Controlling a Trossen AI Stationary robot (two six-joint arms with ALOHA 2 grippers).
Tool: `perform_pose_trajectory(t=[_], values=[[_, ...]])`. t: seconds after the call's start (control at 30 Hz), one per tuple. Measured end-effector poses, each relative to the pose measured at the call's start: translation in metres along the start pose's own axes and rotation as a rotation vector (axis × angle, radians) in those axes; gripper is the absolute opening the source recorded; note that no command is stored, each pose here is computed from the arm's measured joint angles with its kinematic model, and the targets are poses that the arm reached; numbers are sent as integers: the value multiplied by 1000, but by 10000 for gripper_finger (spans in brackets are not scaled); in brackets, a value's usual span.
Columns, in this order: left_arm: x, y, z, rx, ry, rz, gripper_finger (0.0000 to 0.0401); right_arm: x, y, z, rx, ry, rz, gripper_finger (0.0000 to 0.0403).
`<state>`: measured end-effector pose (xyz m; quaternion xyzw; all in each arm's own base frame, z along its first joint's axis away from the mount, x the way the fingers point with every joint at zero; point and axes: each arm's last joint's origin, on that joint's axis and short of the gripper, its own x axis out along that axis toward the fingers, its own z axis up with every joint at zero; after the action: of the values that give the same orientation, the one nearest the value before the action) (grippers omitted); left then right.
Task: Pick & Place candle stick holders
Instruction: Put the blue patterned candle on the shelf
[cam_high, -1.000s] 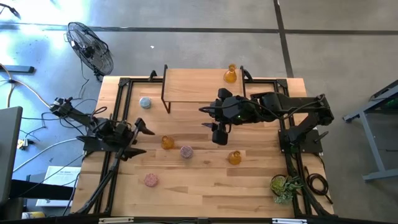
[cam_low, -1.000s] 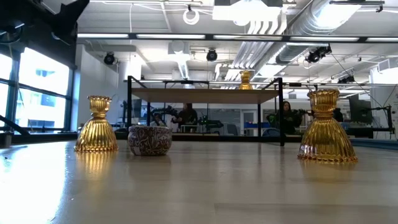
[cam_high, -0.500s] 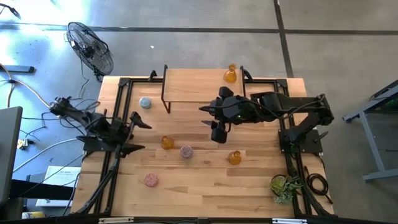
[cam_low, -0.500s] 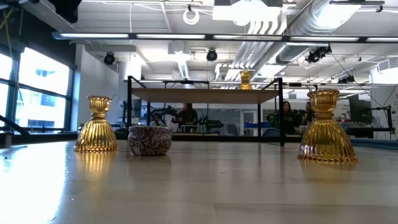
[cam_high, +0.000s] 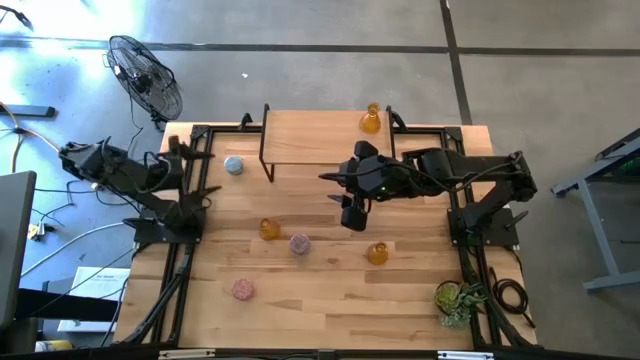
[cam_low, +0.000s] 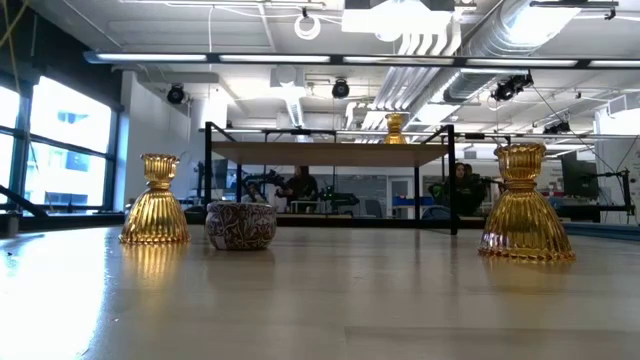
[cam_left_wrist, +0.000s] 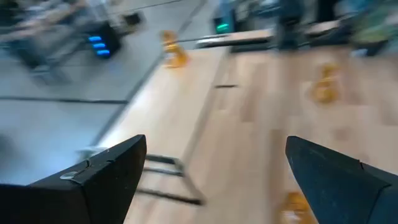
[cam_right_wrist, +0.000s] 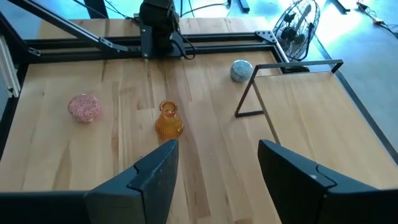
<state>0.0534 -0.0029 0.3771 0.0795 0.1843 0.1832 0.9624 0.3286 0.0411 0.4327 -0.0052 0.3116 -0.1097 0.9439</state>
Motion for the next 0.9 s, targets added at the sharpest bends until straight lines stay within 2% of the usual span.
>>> perform_pose_trajectory(t=[0.1, 0.17, 0.33, 0.43, 0.67, 0.9], values=[[2, 0, 8, 46, 17, 98, 381, 0, 0, 0, -1, 2, 0, 217], [4, -3, 12, 90, 25, 123, 381, 0, 0, 0, -1, 3, 0, 217], [9, -9, 7, 241, 120, 78, 381, 0, 0, -1, -2, 5, -1, 217], [12, -12, -2, 283, 223, 62, 381, 0, 0, -1, -2, 5, -2, 217], [17, -16, -16, 239, 435, 97, 381, 0, 0, -1, 18, 5, -3, 217], [21, -22, -17, 237, 510, 54, 381, 0, -1, 0, 24, -1, -36, 217]])
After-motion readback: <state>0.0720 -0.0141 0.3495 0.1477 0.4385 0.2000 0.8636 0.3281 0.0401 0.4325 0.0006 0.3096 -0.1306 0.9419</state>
